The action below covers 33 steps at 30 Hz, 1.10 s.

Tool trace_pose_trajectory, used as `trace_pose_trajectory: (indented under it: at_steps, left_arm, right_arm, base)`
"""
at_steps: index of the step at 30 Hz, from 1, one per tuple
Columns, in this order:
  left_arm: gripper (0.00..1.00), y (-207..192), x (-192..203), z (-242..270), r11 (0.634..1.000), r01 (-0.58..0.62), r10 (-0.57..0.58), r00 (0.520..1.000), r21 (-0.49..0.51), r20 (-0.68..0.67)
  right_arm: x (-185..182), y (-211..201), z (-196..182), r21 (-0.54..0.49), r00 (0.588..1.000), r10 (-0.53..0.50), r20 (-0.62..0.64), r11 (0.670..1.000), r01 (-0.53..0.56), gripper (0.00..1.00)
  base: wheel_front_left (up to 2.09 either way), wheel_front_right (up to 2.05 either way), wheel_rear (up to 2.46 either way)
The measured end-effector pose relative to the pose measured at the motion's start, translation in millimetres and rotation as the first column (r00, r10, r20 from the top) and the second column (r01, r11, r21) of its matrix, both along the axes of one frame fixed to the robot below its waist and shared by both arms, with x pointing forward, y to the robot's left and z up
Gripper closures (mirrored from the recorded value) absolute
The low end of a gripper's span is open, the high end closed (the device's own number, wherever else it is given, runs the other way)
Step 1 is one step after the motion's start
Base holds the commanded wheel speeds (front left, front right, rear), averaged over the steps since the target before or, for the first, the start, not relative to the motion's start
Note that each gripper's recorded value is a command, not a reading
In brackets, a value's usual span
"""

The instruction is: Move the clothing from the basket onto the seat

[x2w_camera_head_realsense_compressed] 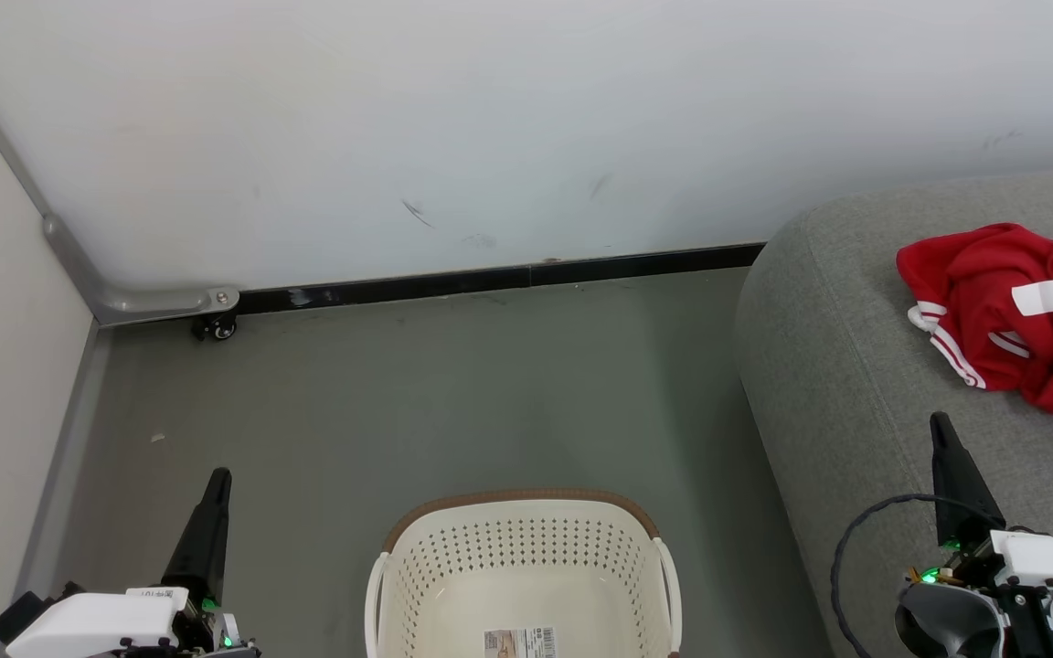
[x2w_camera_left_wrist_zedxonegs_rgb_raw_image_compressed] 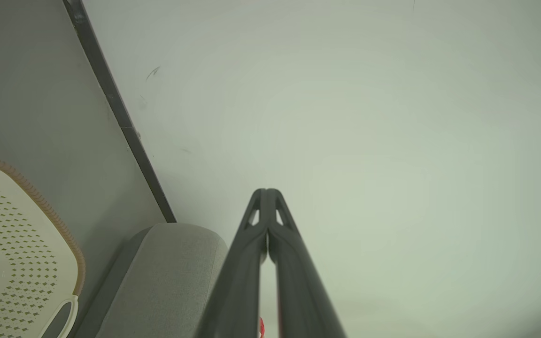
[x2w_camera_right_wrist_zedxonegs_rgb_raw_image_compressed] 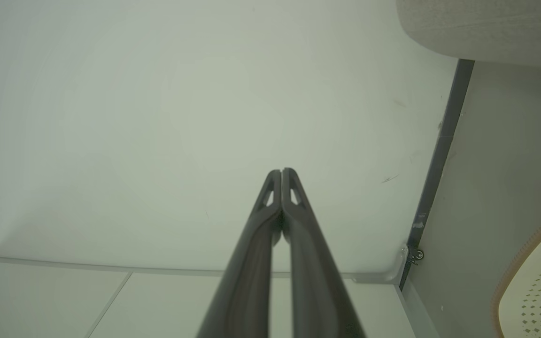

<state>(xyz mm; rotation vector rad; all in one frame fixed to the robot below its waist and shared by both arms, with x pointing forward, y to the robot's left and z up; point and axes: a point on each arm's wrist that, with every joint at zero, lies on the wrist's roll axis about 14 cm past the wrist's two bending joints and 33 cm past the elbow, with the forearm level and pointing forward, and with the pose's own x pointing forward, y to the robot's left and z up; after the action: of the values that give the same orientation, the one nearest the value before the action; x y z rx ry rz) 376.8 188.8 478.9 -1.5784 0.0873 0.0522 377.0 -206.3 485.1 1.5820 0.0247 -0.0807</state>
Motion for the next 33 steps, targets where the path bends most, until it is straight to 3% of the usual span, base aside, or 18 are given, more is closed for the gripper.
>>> trace_pose_trajectory:
  at_steps: [33]
  left_arm:
    - [1.0, -0.3, 0.1, 0.3, 1.0, 0.001, -0.001, 1.0, 0.0, 0.001]
  right_arm:
    - [-0.1, 0.5, 0.0, 0.001, 1.0, 0.006, 0.0, 1.0, -0.006, 1.0]
  base:
    - [0.0, 0.0, 0.0]
